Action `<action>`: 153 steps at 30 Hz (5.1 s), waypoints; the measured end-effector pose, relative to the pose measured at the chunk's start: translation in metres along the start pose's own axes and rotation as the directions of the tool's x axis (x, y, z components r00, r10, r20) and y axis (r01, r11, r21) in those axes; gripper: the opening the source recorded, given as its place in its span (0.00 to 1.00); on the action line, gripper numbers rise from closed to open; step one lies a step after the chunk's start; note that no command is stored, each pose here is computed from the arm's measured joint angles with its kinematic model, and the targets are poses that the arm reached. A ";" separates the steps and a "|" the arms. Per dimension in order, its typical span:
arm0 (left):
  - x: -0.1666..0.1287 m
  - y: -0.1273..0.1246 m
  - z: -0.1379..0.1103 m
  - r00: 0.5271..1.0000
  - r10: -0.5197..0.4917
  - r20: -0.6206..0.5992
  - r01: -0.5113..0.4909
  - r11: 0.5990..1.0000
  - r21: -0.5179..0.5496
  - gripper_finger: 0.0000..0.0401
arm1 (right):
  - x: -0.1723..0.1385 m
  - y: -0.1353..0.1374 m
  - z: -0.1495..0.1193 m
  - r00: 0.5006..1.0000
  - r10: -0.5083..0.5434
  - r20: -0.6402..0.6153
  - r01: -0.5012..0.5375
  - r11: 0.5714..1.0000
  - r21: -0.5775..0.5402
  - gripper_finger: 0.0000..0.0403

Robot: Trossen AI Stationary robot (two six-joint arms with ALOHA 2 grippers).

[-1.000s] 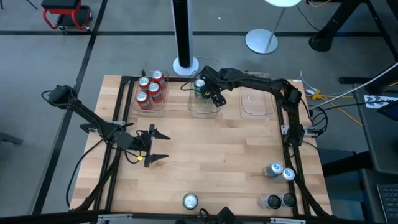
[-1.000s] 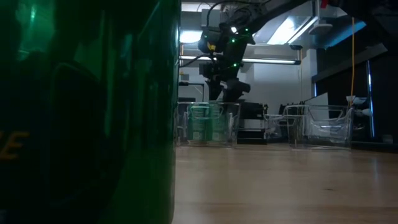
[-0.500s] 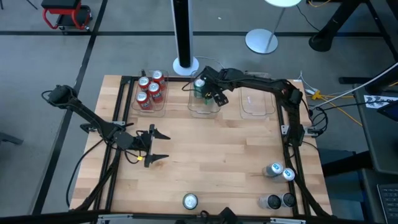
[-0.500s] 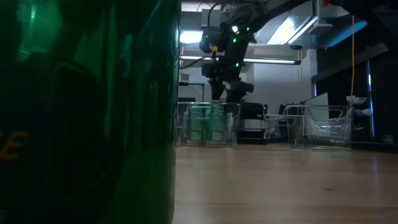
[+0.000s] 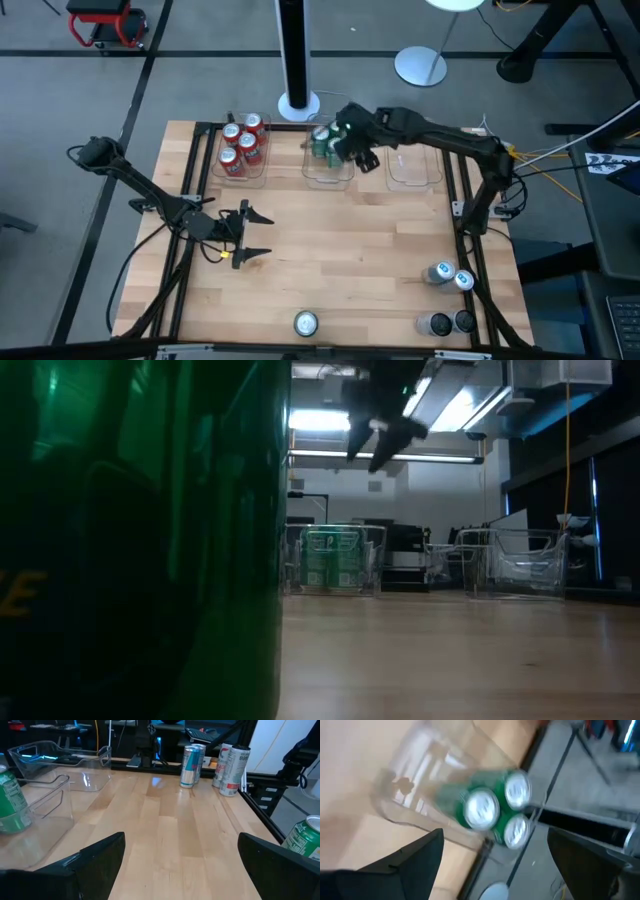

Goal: Sort soda cans
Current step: Put the green soda can into the middle transparent bin

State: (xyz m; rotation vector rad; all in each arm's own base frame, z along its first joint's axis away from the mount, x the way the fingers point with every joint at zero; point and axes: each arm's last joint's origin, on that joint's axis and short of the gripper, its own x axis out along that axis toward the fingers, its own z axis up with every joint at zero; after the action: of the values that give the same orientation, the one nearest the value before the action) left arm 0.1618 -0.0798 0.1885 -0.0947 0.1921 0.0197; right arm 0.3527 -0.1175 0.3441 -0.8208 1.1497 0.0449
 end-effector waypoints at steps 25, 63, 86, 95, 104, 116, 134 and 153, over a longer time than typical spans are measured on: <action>0.000 0.000 0.002 1.000 -0.003 0.014 0.003 1.000 0.001 0.93 | -0.107 0.146 0.167 0.772 0.007 0.636 0.249 0.917 -0.312 0.97; 0.000 0.000 0.002 1.000 -0.002 0.015 0.002 1.000 -0.007 0.93 | -0.044 0.291 0.253 0.649 0.389 0.654 -0.049 0.879 -0.474 0.96; 0.000 0.001 0.001 1.000 0.003 0.008 -0.003 1.000 -0.016 0.93 | -0.006 0.295 0.257 0.656 0.474 0.587 -0.244 0.870 -0.428 0.96; 0.000 0.001 0.001 1.000 0.004 0.009 -0.004 1.000 -0.022 0.93 | 0.011 0.306 0.259 0.667 0.496 0.555 -0.271 0.857 -0.439 0.96; 0.001 0.001 0.001 1.000 0.004 0.010 -0.004 1.000 -0.022 0.93 | 0.028 0.314 0.263 0.634 0.530 0.563 -0.294 0.839 -0.458 0.96; 0.001 0.001 0.001 1.000 0.005 0.010 -0.004 1.000 -0.023 0.93 | 0.027 0.310 0.267 0.605 0.522 0.601 -0.279 0.846 -0.453 0.83; 0.001 0.001 0.001 1.000 0.004 0.010 -0.004 1.000 -0.023 0.93 | 0.021 0.292 0.257 0.692 0.462 0.555 -0.223 0.868 -0.445 0.78; 0.001 0.001 0.001 1.000 0.004 0.010 -0.004 1.000 -0.024 0.93 | -0.054 0.181 0.191 0.851 0.232 0.471 -0.057 0.933 -0.356 0.78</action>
State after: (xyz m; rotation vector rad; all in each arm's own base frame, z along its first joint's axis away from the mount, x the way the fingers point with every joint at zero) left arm 0.1625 -0.0789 0.1894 -0.1179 0.1825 0.0267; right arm 0.4014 0.1458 0.3189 -0.9419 0.7020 0.5681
